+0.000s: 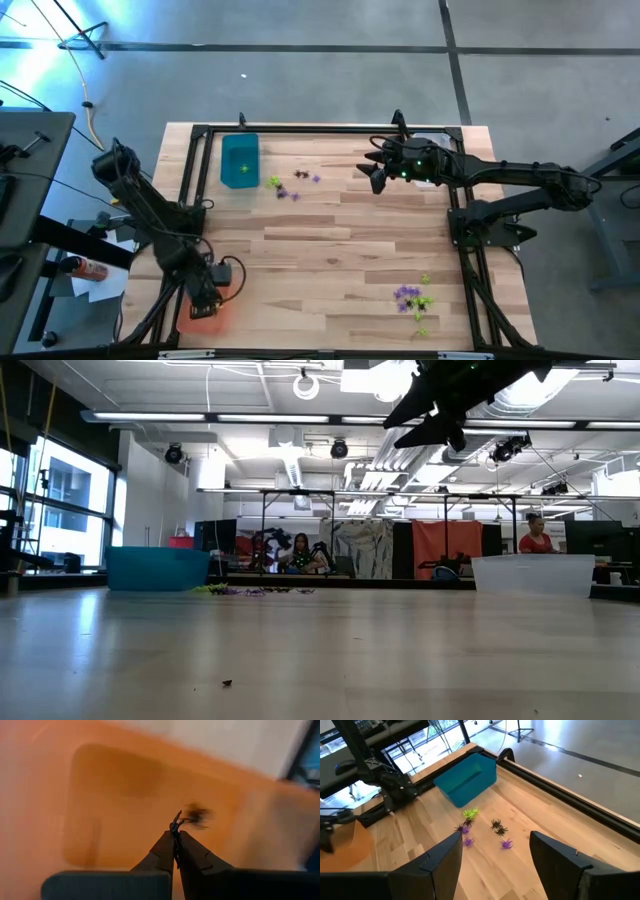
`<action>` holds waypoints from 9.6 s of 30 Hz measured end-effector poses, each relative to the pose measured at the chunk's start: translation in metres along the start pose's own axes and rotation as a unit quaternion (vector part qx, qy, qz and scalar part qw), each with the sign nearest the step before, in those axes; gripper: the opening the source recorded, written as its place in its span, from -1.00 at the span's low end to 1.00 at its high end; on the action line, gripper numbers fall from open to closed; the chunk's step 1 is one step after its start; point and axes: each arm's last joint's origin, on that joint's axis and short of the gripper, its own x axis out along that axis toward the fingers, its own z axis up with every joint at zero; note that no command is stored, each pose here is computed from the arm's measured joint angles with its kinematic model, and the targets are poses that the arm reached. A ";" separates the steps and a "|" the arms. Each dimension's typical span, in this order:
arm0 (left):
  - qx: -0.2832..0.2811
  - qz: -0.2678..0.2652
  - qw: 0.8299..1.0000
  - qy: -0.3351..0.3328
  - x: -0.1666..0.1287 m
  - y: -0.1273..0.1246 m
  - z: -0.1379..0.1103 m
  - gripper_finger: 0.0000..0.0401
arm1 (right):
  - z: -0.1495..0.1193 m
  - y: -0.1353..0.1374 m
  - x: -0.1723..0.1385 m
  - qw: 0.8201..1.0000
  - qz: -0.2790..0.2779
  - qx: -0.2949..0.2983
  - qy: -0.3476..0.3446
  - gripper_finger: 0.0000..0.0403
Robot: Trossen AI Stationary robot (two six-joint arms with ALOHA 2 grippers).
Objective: Sort Halloween decoration
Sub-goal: Put the black spider toy into the orange bin
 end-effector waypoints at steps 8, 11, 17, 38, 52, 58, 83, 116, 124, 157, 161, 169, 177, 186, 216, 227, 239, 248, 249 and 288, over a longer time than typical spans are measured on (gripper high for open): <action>0.051 0.056 0.997 -0.025 0.014 0.021 -0.003 -1.00 | 0.000 0.000 0.000 1.000 0.000 0.005 0.000 0.13; 0.085 0.057 0.994 -0.027 0.014 0.020 -0.003 -1.00 | 0.000 0.000 0.000 1.000 0.000 0.005 0.000 0.13; 0.109 0.051 0.993 -0.020 0.014 0.020 -0.003 -0.92 | 0.000 0.000 0.000 1.000 0.000 0.005 0.000 0.13; 0.074 -0.057 0.994 -0.063 -0.067 0.005 0.010 -0.10 | 0.004 0.002 0.000 1.000 0.011 -0.001 -0.018 0.13; 0.017 0.104 0.884 -0.455 -0.173 0.059 0.090 -0.09 | 0.010 0.010 -0.002 0.994 0.104 0.021 -0.023 0.13; 0.039 0.088 0.820 -0.565 -0.166 0.096 0.141 -0.09 | 0.009 0.012 -0.002 0.987 0.152 0.054 0.002 0.13; -0.025 0.098 0.742 -0.663 -0.174 0.127 0.164 -0.09 | -0.167 0.098 -0.096 0.756 0.022 0.318 0.572 0.13; -0.025 0.097 0.741 -0.664 -0.174 0.127 0.164 -0.09 | -0.268 0.119 -0.088 0.695 -0.225 0.371 0.573 -0.12; -0.025 0.097 0.742 -0.662 -0.174 0.127 0.164 -0.09 | -0.267 0.115 -0.086 0.698 -0.242 0.366 0.567 -0.27; -0.020 0.111 0.739 -0.664 -0.176 0.131 0.164 -0.09 | -0.224 0.153 -0.100 0.765 -0.024 0.206 0.610 -1.00; -0.025 0.115 0.738 -0.664 -0.177 0.134 0.164 -0.09 | -0.204 0.152 -0.109 0.778 0.030 0.196 0.596 -1.00; -0.029 0.110 0.738 -0.665 -0.177 0.134 0.165 -0.09 | -0.160 0.140 -0.113 0.883 0.158 0.104 0.429 -1.00; 0.000 -0.010 0.758 -0.652 -0.176 0.127 0.165 -0.09 | -0.106 0.126 -0.069 0.960 0.196 -0.010 0.201 -1.00; 0.121 -0.086 0.706 -0.692 -0.188 0.101 0.163 -0.09 | -0.039 0.103 0.000 0.950 0.304 -0.071 0.012 -1.00; 0.154 -0.097 0.710 -0.680 -0.168 0.084 0.184 -0.09 | 0.048 0.114 0.042 0.891 0.365 -0.269 0.025 -1.00; 0.172 -0.096 0.699 -0.688 -0.167 0.083 0.187 -0.11 | 0.046 0.111 0.042 0.895 0.354 -0.269 0.039 -1.00; 0.175 -0.084 0.699 -0.688 -0.165 0.084 0.189 -0.40 | 0.046 0.110 0.043 0.903 0.331 -0.271 0.037 -1.00; 0.173 -0.079 0.706 -0.682 -0.164 0.085 0.189 -0.77 | 0.047 0.111 0.044 0.903 0.333 -0.271 0.030 -1.00; 0.167 -0.080 0.708 -0.682 -0.164 0.087 0.190 -0.86 | 0.047 0.111 0.044 0.903 0.332 -0.271 0.031 -1.00; 0.104 -0.095 0.983 -0.117 -0.080 0.002 0.000 -1.00 | -0.069 0.026 0.003 0.928 0.064 -0.133 0.342 0.19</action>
